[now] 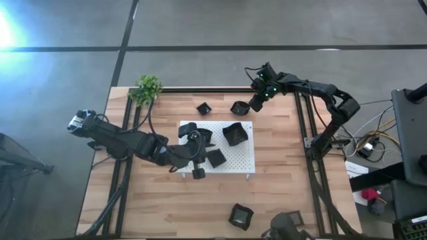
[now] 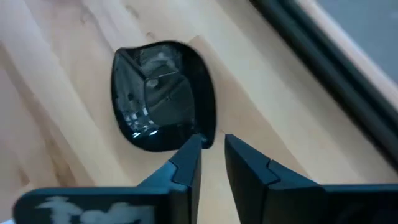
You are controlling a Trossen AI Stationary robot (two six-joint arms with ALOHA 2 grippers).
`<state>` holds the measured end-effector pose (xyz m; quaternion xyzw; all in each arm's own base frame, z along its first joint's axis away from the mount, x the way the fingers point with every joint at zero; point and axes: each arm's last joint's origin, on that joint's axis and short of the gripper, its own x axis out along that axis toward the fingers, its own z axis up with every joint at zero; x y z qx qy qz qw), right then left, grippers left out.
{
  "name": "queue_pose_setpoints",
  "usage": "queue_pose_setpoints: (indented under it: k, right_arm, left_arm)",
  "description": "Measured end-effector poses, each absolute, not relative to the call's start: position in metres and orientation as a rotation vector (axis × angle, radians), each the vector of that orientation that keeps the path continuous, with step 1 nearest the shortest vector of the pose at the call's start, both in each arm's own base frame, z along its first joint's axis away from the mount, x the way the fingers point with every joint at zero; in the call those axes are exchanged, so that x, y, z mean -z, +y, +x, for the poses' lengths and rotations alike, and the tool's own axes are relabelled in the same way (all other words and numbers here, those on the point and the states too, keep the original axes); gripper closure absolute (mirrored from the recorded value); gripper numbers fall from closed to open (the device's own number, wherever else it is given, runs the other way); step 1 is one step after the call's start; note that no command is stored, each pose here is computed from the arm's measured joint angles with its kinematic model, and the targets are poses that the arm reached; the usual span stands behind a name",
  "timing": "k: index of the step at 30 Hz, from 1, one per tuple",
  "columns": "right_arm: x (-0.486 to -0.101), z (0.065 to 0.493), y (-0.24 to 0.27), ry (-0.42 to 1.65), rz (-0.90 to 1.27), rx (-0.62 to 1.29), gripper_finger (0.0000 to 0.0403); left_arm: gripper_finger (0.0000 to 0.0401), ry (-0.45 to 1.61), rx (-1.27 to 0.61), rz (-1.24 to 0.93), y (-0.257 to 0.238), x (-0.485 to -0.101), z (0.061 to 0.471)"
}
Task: Pick & Place Mini shaped plates
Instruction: Stack the black leaf shaped plate on top of the black leaf shaped plate on the shelf
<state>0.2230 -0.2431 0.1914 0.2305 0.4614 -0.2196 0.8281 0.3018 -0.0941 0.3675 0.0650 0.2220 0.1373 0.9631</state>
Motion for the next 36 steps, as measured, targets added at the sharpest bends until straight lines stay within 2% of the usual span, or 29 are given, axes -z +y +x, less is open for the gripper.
queue_pose_setpoints:
  k: [8,21,36]
  right_arm:
    - [-0.174,0.229,-0.248,0.984,0.501,0.397,0.0316]
    - [-0.158,0.233,-0.252,1.009,0.514,0.395,0.0332]
    - [-0.136,0.235,-0.255,1.042,0.549,0.395,0.0332]
  left_arm:
    - [0.0328,0.447,-0.282,0.119,-0.094,-0.368,0.302]
    - [0.0328,0.447,-0.283,0.118,-0.094,-0.368,0.302]
    - [0.0328,0.447,-0.284,0.114,-0.094,-0.368,0.302]
